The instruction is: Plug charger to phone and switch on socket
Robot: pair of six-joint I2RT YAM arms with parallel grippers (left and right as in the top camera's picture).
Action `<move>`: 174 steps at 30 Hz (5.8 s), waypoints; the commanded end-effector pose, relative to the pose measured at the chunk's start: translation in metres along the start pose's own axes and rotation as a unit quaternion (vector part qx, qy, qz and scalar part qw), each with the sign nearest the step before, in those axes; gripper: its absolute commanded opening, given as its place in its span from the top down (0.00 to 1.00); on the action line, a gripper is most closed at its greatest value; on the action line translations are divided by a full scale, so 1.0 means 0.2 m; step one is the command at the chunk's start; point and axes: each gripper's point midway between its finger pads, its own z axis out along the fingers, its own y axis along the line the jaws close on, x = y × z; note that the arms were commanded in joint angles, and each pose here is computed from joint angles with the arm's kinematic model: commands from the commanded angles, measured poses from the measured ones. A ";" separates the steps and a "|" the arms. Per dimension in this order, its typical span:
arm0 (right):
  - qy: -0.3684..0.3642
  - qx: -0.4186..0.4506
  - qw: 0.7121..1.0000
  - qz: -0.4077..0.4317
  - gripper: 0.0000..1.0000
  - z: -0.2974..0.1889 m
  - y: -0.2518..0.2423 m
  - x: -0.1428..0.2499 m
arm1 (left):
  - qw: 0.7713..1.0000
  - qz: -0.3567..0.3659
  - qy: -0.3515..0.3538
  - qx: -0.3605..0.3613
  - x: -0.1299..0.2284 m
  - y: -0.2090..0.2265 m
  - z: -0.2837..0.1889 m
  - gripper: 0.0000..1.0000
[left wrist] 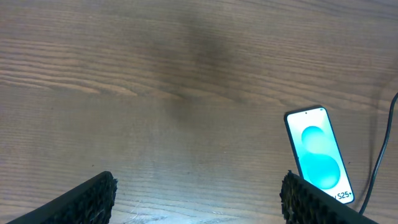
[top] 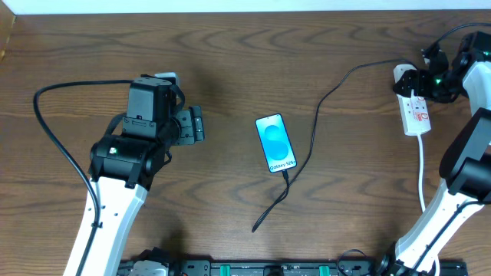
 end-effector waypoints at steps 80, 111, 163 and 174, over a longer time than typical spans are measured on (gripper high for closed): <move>-0.010 -0.006 1.000 0.010 0.10 -0.07 0.07 -0.04 | 1.000 0.004 -0.001 -0.006 -0.01 0.01 0.00 0.16; -0.009 -0.035 0.999 -0.001 0.09 0.02 0.09 0.02 | 1.000 0.005 -0.001 -0.006 -0.01 0.01 0.00 0.16; -0.027 0.041 0.999 -0.008 0.11 -0.16 0.03 -0.04 | 1.000 0.005 -0.001 -0.006 -0.01 0.01 0.00 0.16; -0.026 0.003 1.000 0.012 0.11 -0.08 0.07 0.01 | 1.000 0.005 -0.001 -0.006 -0.01 0.01 0.00 0.16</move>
